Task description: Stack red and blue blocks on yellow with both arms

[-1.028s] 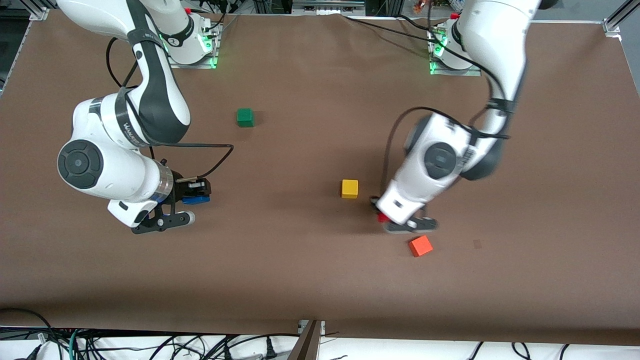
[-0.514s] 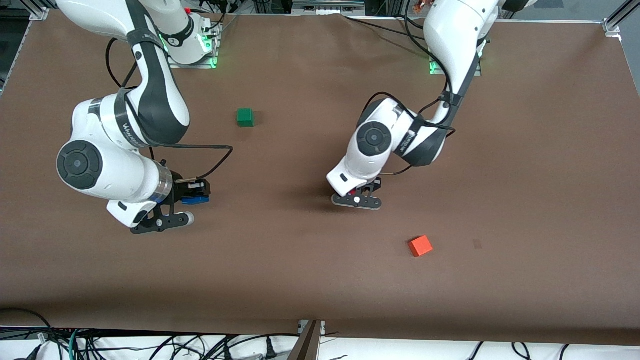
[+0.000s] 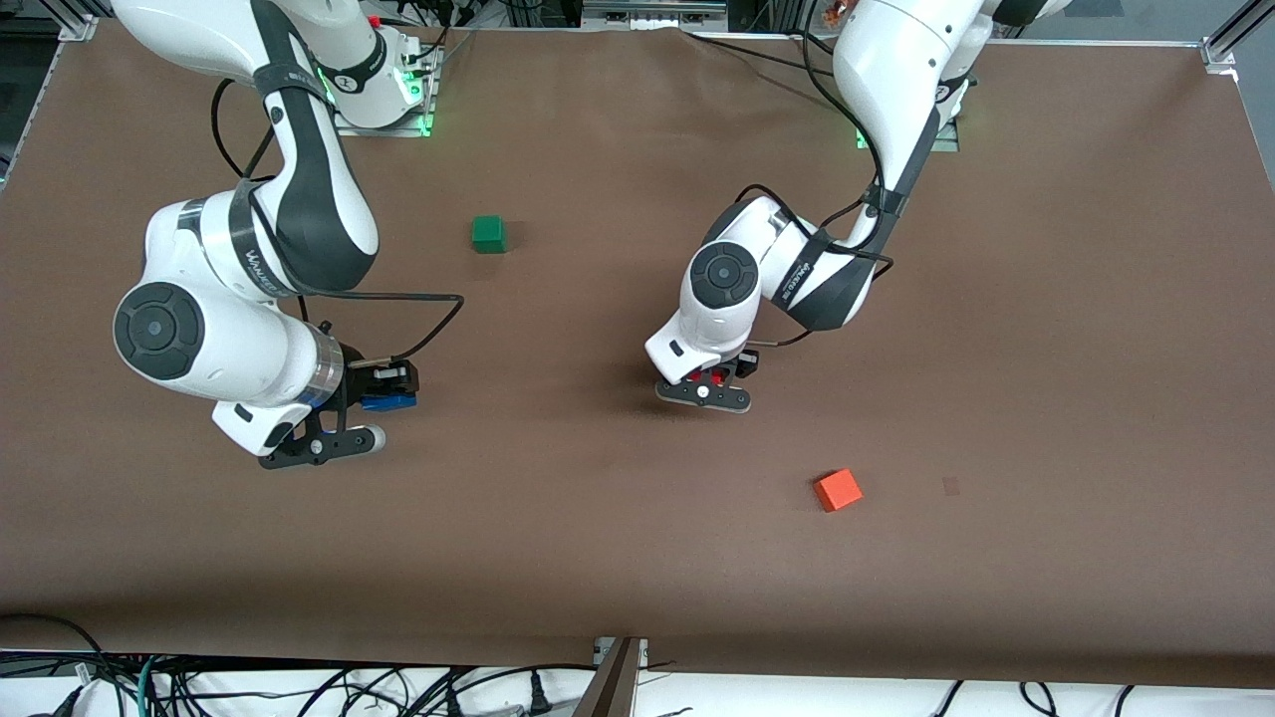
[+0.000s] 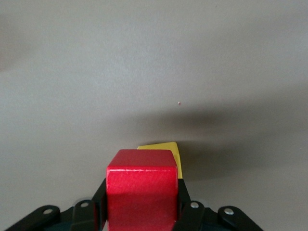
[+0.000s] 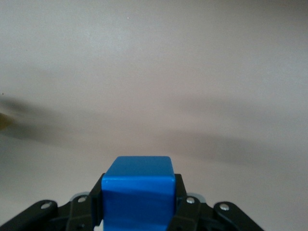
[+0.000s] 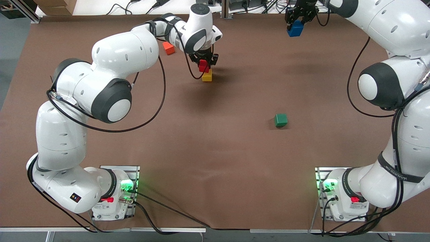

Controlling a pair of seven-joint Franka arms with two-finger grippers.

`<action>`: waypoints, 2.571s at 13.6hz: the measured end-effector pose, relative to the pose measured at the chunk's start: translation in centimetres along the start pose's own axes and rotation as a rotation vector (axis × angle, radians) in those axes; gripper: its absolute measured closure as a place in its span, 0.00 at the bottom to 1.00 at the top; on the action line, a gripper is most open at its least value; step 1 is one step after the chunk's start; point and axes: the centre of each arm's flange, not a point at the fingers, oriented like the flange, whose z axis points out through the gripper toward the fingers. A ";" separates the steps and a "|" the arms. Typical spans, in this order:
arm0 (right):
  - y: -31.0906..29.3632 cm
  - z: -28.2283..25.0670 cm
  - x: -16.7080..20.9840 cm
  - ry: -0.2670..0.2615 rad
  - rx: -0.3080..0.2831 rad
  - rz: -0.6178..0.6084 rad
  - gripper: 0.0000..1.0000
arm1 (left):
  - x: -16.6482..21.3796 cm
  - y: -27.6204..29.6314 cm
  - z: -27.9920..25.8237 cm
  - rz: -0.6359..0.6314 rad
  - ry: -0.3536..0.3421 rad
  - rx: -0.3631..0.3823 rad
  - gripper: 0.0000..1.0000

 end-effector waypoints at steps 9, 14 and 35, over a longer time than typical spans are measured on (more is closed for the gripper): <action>0.0 0.1 0.0 -0.001 0.000 0.001 0.44 | -0.7 0.8 0.7 -0.011 -0.011 0.008 0.44; 0.0 0.1 0.0 -0.001 0.000 0.001 0.44 | -0.8 0.8 1.0 -0.033 -0.014 0.011 0.44; -1.0 0.2 -0.1 -0.003 0.004 0.079 0.44 | 1.3 -1.9 -3.6 -0.103 0.030 0.003 0.00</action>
